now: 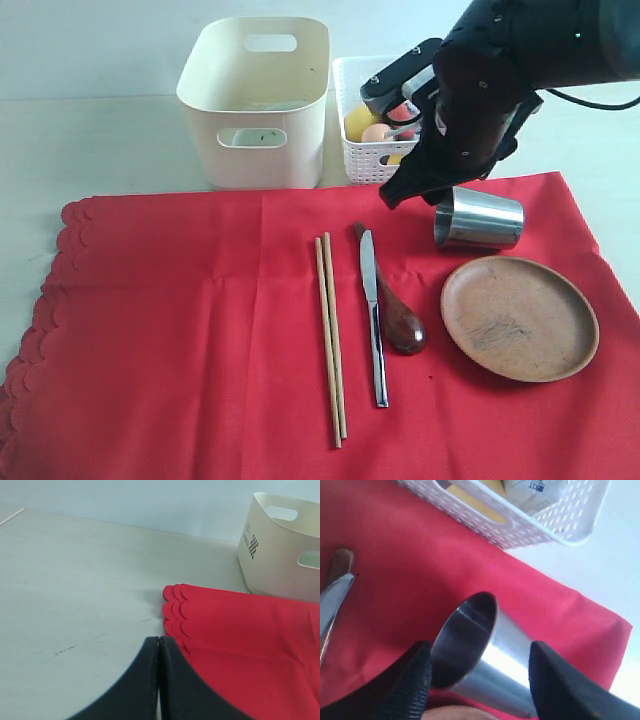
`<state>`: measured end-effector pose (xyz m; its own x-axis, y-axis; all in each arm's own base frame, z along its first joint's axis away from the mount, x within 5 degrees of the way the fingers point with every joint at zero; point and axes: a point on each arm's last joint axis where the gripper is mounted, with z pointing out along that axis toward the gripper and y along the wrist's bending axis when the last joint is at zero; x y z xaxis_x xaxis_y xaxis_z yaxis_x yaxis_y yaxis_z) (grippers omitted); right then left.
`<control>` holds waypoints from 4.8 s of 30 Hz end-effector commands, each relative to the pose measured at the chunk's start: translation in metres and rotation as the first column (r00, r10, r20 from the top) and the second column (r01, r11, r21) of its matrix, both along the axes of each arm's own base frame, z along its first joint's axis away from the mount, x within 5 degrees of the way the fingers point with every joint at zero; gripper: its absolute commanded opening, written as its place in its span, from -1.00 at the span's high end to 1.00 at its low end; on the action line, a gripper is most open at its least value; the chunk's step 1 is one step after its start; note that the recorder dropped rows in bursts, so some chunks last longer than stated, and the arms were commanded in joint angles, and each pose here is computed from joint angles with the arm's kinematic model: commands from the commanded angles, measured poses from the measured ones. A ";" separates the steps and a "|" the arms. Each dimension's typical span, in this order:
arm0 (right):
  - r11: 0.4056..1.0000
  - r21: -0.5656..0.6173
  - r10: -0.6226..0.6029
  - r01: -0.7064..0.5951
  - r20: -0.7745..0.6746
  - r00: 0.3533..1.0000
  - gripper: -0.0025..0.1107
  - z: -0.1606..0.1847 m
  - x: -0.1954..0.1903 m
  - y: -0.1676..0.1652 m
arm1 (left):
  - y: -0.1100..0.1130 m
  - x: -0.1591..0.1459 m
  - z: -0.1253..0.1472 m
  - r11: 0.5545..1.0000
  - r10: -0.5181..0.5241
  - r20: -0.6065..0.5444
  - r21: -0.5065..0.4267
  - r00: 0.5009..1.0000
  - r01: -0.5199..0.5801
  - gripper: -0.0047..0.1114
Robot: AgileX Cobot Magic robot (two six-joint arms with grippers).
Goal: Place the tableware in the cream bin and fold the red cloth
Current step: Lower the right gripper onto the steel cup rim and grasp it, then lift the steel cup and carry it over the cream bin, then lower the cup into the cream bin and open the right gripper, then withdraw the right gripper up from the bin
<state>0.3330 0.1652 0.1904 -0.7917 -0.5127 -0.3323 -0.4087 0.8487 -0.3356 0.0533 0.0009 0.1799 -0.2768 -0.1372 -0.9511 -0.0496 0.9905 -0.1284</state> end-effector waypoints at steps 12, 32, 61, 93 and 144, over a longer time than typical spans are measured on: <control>0.967 -0.166 -0.207 0.194 -0.065 0.976 -0.02 -0.040 0.031 0.006 | 0.000 0.000 0.001 1.000 -0.003 0.012 -0.002 1.000 0.003 0.92; 0.993 -0.041 -0.108 0.114 0.127 0.986 0.96 0.065 0.015 -0.004 | 0.000 0.000 0.001 1.000 -0.003 0.012 -0.002 1.000 0.003 0.92; 0.929 0.349 0.065 -0.121 0.169 0.983 0.96 0.150 -0.024 0.011 | 0.000 0.000 0.001 1.000 -0.003 0.012 -0.002 1.000 0.003 0.92; 0.852 0.504 0.032 -0.142 0.221 0.975 0.96 0.110 0.096 0.094 | 0.000 0.000 0.001 1.000 -0.003 0.012 -0.002 1.000 0.003 0.92; 0.958 0.281 -0.075 0.058 0.050 0.996 -0.07 0.152 0.041 0.041 | 0.000 0.000 0.001 1.000 -0.003 0.012 -0.002 1.000 0.003 0.92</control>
<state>0.3833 0.2135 0.3380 -0.7924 -0.3277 -0.5145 -0.3312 0.9394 -0.0883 0.0533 0.0009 0.1799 -0.2768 -0.1372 -0.9511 -0.0496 0.9905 -0.1284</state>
